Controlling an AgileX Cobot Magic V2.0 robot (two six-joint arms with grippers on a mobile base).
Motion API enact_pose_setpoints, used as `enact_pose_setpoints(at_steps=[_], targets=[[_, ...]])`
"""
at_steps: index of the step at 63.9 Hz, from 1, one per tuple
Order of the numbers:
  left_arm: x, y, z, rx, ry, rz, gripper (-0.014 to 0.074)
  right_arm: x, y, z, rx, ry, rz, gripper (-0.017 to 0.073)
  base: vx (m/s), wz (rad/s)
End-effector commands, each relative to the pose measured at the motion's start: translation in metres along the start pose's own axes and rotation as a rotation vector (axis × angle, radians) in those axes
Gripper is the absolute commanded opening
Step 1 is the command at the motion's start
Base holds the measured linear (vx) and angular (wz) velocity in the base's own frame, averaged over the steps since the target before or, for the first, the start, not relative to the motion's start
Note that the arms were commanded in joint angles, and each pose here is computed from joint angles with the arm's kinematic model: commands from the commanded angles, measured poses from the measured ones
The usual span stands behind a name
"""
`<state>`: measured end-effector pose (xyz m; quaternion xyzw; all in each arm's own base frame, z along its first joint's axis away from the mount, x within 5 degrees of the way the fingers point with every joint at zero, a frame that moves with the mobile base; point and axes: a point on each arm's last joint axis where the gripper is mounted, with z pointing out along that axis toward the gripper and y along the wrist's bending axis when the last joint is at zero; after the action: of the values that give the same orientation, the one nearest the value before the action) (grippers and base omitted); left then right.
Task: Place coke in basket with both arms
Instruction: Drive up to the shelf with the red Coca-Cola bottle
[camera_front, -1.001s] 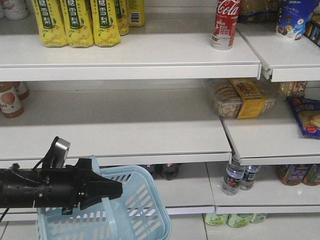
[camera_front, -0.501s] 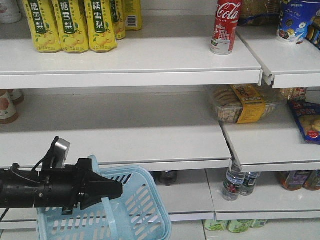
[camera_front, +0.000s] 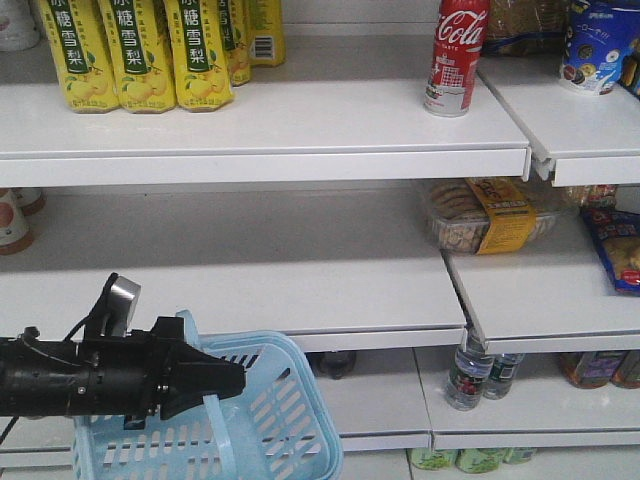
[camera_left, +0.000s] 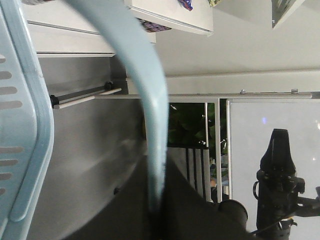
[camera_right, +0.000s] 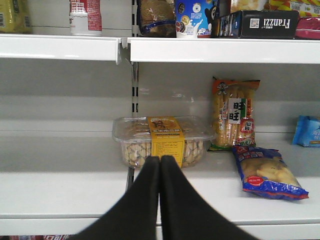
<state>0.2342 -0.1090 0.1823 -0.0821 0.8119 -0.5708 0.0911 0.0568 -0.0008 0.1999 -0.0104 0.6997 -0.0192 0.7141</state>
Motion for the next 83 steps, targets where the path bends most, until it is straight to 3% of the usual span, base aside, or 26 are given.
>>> enact_pose_setpoints(at_steps=[1, 83], targets=[[-0.0017, -0.0215, -0.0026, 0.114, -0.006, 0.031, -0.0006, -0.0039, 0.0004, 0.0005, -0.004, -0.064, -0.010, -0.0010, 0.02, -0.01], [-0.0017, -0.0215, -0.0026, 0.114, -0.006, 0.031, -0.0006, -0.0038, 0.0004, 0.0005, -0.004, -0.063, -0.010, -0.0010, 0.03, 0.01]])
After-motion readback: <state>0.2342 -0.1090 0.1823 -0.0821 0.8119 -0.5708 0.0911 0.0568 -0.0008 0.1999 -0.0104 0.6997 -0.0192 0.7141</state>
